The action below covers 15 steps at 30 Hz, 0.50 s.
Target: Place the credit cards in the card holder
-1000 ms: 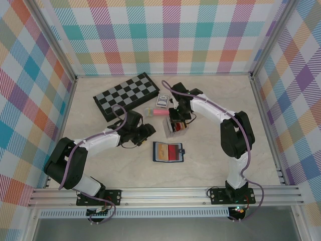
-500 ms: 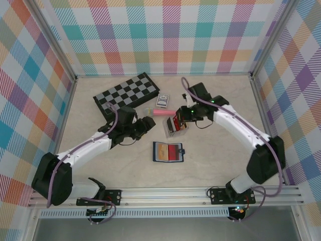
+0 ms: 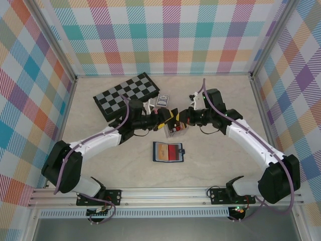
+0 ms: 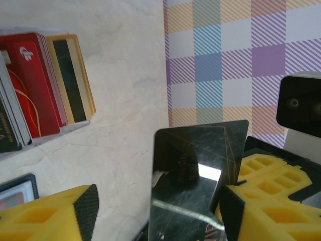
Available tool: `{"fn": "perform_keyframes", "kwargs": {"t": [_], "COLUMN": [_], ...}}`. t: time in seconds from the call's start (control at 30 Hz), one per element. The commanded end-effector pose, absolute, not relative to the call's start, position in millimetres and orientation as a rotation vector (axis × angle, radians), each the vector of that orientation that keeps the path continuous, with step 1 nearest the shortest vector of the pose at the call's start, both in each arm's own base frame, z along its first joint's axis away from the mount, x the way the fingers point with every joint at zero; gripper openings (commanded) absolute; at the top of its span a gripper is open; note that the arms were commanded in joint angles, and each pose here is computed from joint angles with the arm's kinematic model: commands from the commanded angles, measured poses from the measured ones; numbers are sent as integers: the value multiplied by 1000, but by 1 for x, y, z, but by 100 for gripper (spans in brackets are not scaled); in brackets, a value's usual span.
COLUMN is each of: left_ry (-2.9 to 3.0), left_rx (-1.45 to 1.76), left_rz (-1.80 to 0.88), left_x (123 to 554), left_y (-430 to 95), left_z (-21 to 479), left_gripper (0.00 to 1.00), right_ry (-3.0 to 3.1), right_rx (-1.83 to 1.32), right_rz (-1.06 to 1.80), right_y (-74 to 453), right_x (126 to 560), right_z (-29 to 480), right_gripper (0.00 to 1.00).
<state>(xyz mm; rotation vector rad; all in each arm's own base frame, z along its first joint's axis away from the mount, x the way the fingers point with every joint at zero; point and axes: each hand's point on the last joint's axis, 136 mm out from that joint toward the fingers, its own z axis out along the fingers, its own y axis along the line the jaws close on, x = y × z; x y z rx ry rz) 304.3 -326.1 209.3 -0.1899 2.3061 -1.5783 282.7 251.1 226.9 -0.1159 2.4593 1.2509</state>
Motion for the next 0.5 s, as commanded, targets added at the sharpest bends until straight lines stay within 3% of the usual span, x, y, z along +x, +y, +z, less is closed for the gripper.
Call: {"fn": "perform_keyframes", "kwargs": {"t": [0.0, 0.37, 0.47], "left_ry": [2221, 2232, 2229], "left_rx": [-107, -84, -63], "left_rz": [-1682, -1613, -1617], "left_x": [302, 295, 293], "left_y": [-340, -330, -331], "left_z": [235, 234, 234], "left_gripper": [58, 14, 9], "right_ry": [2396, 2468, 2452], "right_rx": [-124, -74, -115], "right_rz": [1367, 1372, 1456], "right_y": [259, 257, 261], "right_x": [278, 279, 277], "right_z": [245, 226, 233], "right_gripper": [2, 8, 14]}}
